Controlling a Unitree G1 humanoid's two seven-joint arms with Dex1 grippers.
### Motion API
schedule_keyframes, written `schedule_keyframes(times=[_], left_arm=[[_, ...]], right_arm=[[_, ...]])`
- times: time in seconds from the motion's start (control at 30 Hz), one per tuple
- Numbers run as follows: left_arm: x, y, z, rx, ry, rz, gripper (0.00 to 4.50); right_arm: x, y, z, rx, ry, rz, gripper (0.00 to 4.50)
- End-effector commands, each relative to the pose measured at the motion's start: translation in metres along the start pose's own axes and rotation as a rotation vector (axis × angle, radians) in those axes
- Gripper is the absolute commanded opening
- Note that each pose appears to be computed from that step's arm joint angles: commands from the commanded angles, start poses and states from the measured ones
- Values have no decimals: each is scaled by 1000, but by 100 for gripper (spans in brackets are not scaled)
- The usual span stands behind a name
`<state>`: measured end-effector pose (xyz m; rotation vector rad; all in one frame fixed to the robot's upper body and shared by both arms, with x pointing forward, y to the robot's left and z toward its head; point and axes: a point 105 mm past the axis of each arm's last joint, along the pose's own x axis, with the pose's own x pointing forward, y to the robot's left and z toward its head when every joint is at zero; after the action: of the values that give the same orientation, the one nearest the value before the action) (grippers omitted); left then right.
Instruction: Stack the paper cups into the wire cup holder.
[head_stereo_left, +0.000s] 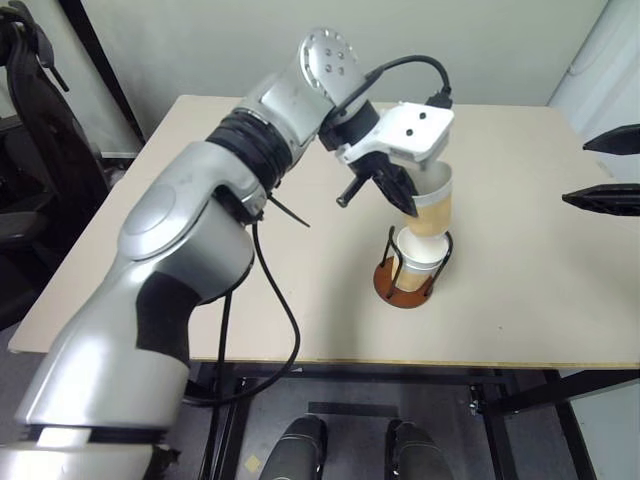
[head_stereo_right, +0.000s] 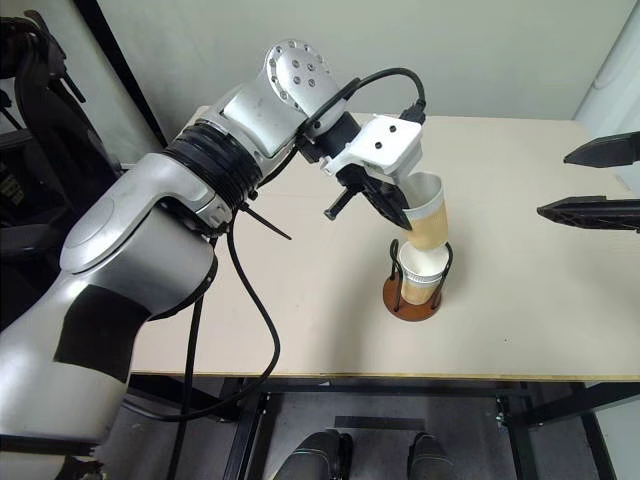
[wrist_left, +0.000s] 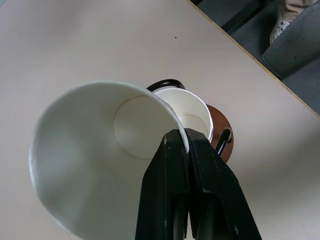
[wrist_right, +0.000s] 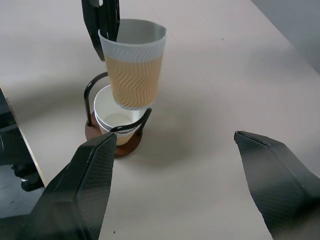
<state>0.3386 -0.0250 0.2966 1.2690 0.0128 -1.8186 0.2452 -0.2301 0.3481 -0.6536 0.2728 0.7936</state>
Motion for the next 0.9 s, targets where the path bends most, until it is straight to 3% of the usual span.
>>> schedule_keyframes(times=[0.03,0.9], left_arm=[[0,-1,8,43,1,-37,4],[26,-6,-7,56,36,-83,4]], right_arm=[[-13,-1,13,-48,-31,-47,391],[-9,-1,12,-54,-26,-36,391]])
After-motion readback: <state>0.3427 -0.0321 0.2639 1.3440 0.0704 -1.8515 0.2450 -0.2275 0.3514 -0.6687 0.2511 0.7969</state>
